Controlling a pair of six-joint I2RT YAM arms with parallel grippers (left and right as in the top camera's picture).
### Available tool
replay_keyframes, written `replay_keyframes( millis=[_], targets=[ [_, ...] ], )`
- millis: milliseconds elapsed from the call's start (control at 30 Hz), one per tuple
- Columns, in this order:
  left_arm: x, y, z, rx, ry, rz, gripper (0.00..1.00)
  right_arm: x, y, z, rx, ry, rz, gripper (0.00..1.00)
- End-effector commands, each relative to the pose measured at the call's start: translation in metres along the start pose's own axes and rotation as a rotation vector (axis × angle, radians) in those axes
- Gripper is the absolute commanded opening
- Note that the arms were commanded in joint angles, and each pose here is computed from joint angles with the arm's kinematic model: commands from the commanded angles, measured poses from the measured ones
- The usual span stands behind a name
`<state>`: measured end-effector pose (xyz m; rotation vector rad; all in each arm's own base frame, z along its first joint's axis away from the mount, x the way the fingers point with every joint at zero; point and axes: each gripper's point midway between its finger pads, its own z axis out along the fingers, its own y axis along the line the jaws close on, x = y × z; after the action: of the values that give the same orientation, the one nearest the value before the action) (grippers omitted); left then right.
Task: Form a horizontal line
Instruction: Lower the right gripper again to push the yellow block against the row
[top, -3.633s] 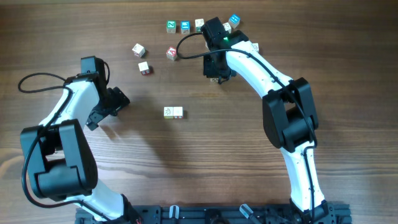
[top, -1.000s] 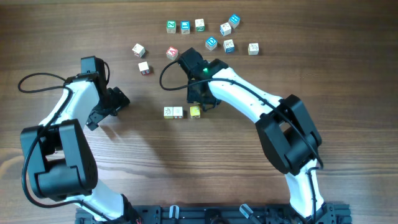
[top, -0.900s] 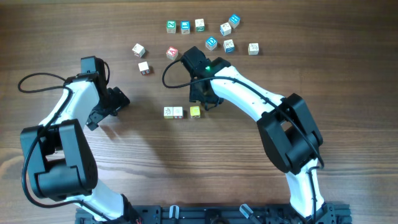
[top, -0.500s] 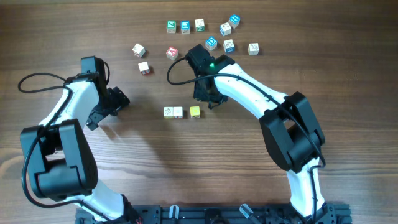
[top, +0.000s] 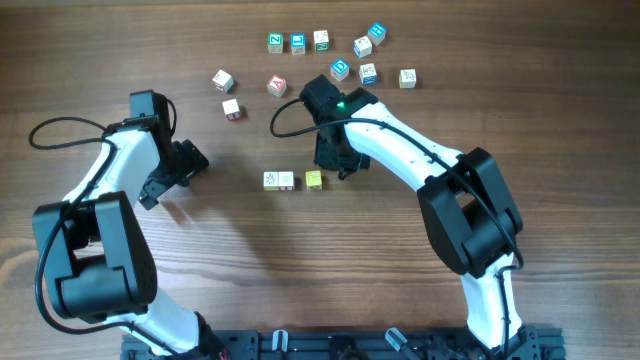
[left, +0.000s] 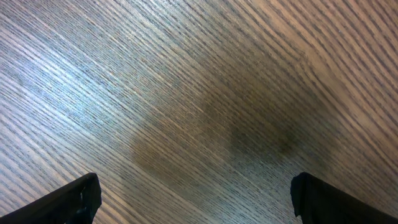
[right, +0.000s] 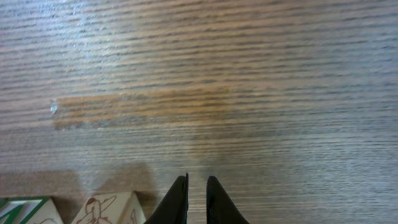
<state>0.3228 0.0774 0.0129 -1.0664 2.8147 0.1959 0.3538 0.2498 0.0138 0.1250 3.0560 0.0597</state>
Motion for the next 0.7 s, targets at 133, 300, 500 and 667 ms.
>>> replay_keyframes(
  millis=[133,300,500,667],
  targets=[
    [0.001,0.001,0.003,-0.002,0.012,-0.017,1.00,0.022,0.009,0.004,-0.054,0.087,-0.009,0.12],
    [0.001,0.001,0.003,-0.002,0.012,-0.017,1.00,0.032,0.021,0.004,-0.061,0.088,-0.041,0.12],
    [0.001,0.001,0.003,-0.002,0.011,-0.017,1.00,0.035,0.037,0.002,-0.123,0.095,-0.056,0.11],
    [0.001,0.001,0.003,-0.002,0.012,-0.017,1.00,0.035,0.037,0.002,-0.121,0.095,-0.056,0.12]
  ],
)
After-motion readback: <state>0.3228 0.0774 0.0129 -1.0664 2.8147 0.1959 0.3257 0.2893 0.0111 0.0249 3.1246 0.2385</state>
